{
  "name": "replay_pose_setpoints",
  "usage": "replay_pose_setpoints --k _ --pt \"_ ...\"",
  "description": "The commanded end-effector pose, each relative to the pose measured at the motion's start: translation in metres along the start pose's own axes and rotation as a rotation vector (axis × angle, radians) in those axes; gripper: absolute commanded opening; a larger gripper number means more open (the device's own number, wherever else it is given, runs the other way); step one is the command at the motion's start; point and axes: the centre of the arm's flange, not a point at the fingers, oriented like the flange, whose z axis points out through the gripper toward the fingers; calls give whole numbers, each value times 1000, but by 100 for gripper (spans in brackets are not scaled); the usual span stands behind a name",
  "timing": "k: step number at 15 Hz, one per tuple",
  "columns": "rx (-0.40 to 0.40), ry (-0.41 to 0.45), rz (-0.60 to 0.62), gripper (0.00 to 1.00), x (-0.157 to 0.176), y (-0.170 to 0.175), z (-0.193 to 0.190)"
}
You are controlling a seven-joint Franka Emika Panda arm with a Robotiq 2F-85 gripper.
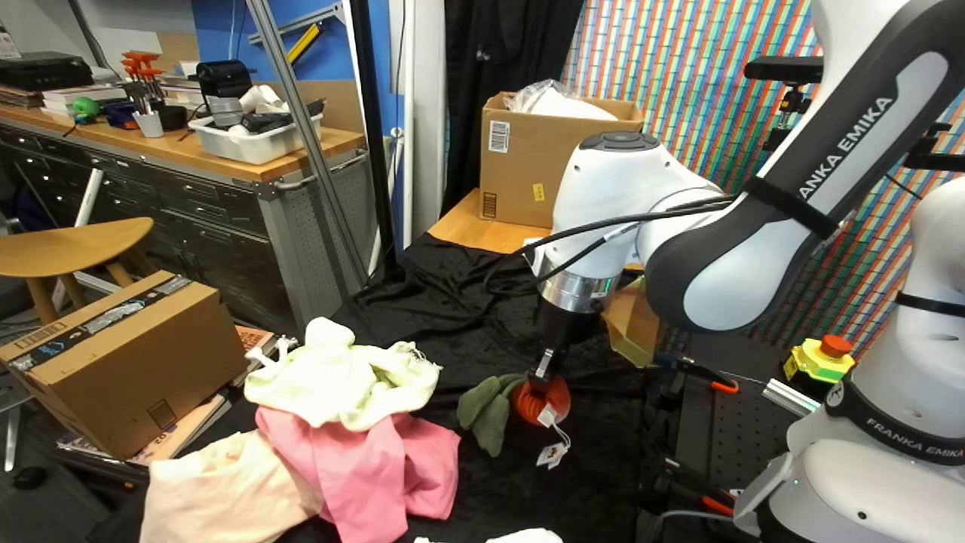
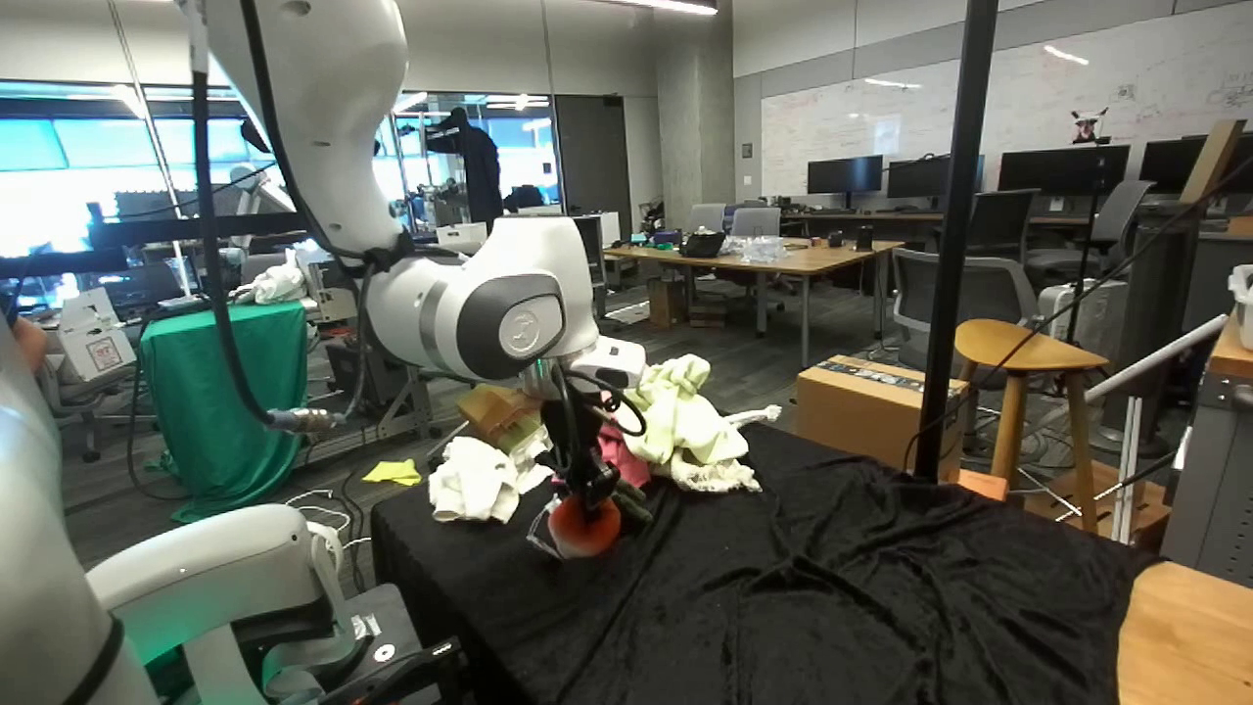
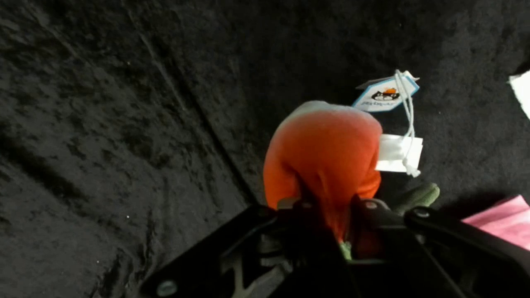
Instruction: Pick up the clothes and toy from the table and stack them on each other.
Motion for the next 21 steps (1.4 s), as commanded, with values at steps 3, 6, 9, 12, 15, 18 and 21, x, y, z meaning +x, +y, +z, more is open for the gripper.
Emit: replay_pose_setpoints --k 3,6,9,12,15,18,21 --pt "92 193 36 8 0 -6 -29" --pt "139 300 73 8 1 -11 -42" --pt "176 404 89 8 2 -19 -58" --pt "203 479 74 8 3 -25 -76" --pt "214 533 66 8 3 -30 -88" --pt "218 553 57 8 5 -31 -94" --pt "177 478 25 7 12 -37 -84"
